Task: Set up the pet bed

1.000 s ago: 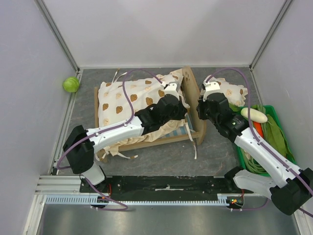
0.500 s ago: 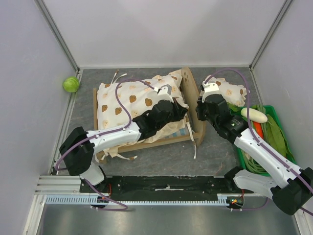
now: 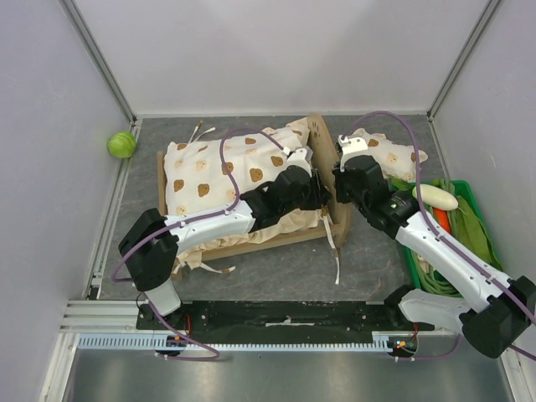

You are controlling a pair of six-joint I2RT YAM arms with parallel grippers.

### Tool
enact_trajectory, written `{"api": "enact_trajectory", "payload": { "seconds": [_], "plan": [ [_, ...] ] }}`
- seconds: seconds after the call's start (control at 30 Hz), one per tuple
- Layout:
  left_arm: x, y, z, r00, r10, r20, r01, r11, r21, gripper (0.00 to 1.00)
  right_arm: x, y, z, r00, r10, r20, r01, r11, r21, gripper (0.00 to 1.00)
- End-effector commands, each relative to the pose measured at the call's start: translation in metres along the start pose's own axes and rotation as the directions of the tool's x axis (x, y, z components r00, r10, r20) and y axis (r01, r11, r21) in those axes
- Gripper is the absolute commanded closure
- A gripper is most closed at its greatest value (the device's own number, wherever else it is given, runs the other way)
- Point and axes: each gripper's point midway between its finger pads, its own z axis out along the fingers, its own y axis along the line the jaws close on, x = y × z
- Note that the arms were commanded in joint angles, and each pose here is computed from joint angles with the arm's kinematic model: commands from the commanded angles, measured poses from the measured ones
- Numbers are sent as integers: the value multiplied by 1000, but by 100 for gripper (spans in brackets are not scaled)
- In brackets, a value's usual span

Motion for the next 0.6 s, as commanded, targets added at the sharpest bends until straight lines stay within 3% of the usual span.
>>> {"api": "enact_trajectory", "payload": {
  "seconds": [0.0, 0.13, 0.17, 0.2, 0.33, 0.43, 0.57],
  "plan": [
    [-49, -13, -14, 985, 138, 102, -135, 990, -37, 61, -89, 30, -26, 971, -5, 239, 40, 989, -141, 100],
    [-57, -18, -1, 968, 244, 57, -240, 968, -72, 57, -86, 44, -20, 970, -79, 228, 127, 971, -204, 100],
    [-59, -15, 1, 966, 251, 52, -246, 965, -94, 54, -83, 46, -18, 973, -79, 218, 126, 969, -211, 100],
    [-59, -13, 3, 965, 258, 43, -253, 962, -105, 44, -81, 45, -16, 974, -77, 215, 122, 972, -203, 100],
    [-54, 7, 14, 970, 243, -20, -243, 959, -143, 37, -79, 36, -3, 974, -84, 210, 114, 984, -136, 100],
    [-43, 12, 15, 971, 233, -54, -238, 963, -128, 29, -75, 34, 10, 975, -89, 202, 112, 988, -102, 100],
    [-37, -14, 5, 974, 219, -60, -219, 976, 6, 21, -72, 25, 23, 974, -97, 204, 107, 993, -39, 100]
  ]
}}
